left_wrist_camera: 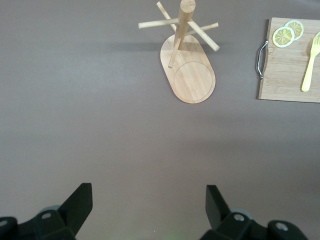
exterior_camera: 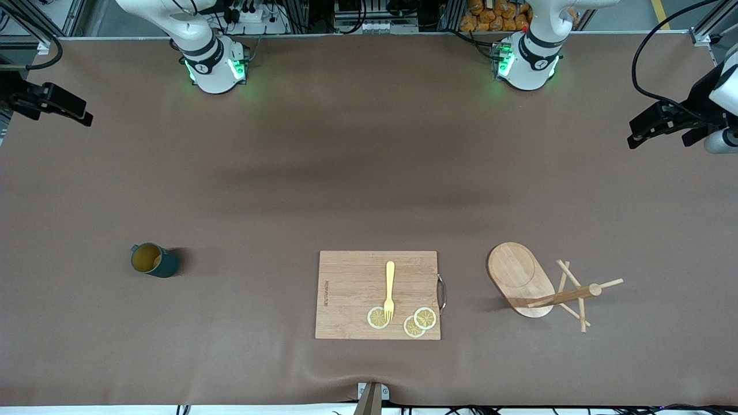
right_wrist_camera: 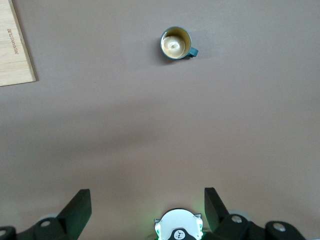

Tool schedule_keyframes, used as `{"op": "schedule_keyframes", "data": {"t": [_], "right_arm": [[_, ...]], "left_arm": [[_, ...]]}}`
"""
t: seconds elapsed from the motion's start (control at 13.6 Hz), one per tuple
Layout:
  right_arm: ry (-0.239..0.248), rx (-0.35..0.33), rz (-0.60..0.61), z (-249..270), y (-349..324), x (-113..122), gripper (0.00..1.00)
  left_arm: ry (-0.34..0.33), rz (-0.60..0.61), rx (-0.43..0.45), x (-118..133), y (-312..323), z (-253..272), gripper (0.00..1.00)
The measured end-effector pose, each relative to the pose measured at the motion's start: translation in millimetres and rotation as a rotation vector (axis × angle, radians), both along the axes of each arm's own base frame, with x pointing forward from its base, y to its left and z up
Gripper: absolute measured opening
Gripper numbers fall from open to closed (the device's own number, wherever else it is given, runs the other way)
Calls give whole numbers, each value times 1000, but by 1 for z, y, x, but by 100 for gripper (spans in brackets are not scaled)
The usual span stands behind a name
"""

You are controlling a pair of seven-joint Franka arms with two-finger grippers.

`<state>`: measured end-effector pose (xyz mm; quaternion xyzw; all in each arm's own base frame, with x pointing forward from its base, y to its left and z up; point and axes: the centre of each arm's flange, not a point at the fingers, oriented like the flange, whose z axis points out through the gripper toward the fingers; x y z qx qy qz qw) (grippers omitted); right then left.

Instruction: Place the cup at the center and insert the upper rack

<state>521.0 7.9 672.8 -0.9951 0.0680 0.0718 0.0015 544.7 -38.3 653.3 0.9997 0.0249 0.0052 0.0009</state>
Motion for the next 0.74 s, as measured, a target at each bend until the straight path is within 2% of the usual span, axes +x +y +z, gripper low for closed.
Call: {"op": "schedule_keyframes", "data": {"t": [0.74], "right_arm": [[13,6,12,-1,2,-2,100]], "left_arm": [[-24,3,-2,4,0,1,100]]}}
